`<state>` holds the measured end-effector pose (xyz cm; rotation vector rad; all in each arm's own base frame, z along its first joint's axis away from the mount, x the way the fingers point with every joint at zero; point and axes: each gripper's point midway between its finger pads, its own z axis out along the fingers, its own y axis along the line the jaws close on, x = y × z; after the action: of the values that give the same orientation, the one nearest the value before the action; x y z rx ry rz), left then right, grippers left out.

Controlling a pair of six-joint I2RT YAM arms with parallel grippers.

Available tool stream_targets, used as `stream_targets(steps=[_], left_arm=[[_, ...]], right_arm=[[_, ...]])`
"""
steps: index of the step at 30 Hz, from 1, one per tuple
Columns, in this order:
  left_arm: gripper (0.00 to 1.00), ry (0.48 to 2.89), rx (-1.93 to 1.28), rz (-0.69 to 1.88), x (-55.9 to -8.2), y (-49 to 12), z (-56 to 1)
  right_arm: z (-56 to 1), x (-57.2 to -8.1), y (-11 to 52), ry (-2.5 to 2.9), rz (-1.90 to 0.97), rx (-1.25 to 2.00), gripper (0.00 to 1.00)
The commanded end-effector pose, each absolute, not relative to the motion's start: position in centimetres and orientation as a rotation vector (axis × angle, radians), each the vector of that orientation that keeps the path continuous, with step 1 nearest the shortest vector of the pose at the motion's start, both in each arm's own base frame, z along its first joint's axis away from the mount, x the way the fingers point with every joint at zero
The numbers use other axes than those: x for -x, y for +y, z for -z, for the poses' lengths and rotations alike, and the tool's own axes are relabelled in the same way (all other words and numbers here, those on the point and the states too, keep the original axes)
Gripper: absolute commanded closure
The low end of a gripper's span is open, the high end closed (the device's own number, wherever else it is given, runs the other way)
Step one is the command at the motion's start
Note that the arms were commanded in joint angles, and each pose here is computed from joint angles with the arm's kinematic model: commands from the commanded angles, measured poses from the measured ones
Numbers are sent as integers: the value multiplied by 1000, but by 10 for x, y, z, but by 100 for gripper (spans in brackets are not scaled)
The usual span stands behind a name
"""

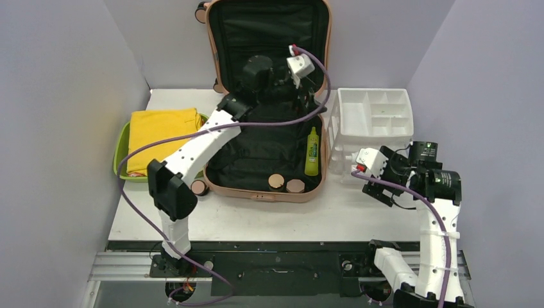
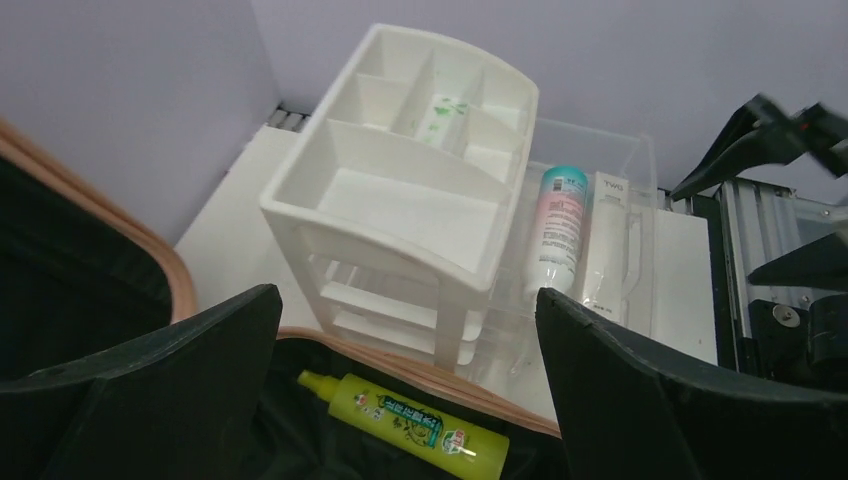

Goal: Open, take out, and arrange the luggage
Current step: Close the drawer in the storage box.

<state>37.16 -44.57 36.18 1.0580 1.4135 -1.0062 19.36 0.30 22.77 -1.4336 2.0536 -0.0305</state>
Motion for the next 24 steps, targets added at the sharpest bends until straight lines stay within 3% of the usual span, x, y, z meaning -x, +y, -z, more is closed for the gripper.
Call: stream_targets(steps=[1, 6, 7, 8, 11, 16, 24], left_arm=[[4, 1408, -1052, 993, -342, -418, -419], [4, 1536, -1065, 960, -309, -380, -424], [4, 1596, -1112, 919, -303, -369, -394], [4, 1569, -1113, 879, -289, -350, -406], [4, 1685, -1080, 741, -288, -296, -361], [4, 1683, -1018, 692, -260, -215, -353], [4, 1811, -917, 663, -276, -188, -312]], right_arm=[[-234, -228, -10, 2024, 202, 1239, 17], [-216, -229, -21, 2048, 263, 1251, 16], [-214, -230, -28, 2054, 316, 1237, 16], [-211, -232, -31, 2029, 362, 1227, 16], [-208, -234, -44, 2005, 489, 1207, 15], [-230, -244, -54, 1930, 603, 1067, 16], [-227, -261, -40, 1826, 560, 1050, 17]])
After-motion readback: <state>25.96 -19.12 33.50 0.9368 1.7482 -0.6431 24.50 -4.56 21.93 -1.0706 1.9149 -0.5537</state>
